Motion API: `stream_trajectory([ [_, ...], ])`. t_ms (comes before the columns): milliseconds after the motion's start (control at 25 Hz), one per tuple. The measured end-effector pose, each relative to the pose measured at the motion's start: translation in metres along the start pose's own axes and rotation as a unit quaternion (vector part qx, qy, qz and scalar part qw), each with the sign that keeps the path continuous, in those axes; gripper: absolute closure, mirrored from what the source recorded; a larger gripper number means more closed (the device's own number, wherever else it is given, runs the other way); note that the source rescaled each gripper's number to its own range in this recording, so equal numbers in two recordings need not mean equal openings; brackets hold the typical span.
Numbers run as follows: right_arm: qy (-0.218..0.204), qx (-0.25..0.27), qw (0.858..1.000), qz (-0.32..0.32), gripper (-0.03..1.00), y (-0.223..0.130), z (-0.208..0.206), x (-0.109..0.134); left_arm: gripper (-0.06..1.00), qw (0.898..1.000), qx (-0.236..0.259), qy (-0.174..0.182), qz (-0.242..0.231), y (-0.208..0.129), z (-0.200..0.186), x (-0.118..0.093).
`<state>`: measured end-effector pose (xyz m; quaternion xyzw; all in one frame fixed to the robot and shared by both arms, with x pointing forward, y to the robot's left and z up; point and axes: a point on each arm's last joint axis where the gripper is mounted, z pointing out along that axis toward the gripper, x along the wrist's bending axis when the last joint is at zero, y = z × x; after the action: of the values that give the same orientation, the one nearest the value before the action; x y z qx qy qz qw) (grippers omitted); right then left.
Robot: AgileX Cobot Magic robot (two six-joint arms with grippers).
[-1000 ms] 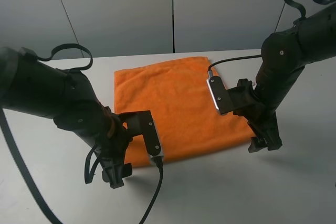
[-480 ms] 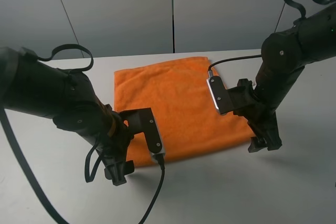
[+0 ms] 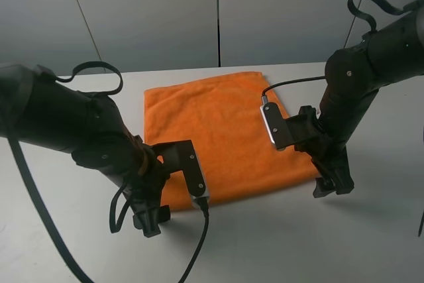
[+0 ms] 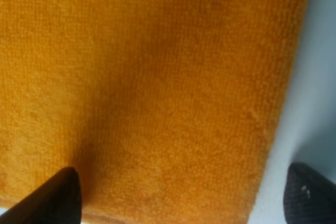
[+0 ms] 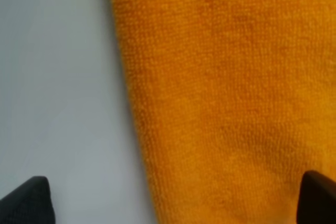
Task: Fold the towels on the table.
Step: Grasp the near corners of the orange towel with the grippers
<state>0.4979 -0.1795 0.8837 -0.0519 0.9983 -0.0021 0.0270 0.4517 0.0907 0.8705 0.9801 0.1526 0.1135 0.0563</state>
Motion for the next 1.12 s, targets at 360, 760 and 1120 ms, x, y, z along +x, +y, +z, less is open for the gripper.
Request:
stream_trajectory([
  [360, -0.007, -0.003, 1.0, 0.008, -0.03, 0.001, 0.001, -0.002, -0.04, 1.0, -0.002, -0.003, 0.011, 0.003, 0.002, -0.006],
  [760, 0.008, -0.004, 1.0, 0.026, -0.03, 0.002, 0.014, -0.001, -0.04, 1.0, 0.0, -0.004, 0.013, 0.003, 0.002, -0.007],
  [1120, 0.012, -0.004, 0.999, 0.033, -0.02, 0.003, 0.018, -0.002, -0.04, 1.0, 0.001, -0.004, 0.012, 0.003, 0.002, -0.008],
])
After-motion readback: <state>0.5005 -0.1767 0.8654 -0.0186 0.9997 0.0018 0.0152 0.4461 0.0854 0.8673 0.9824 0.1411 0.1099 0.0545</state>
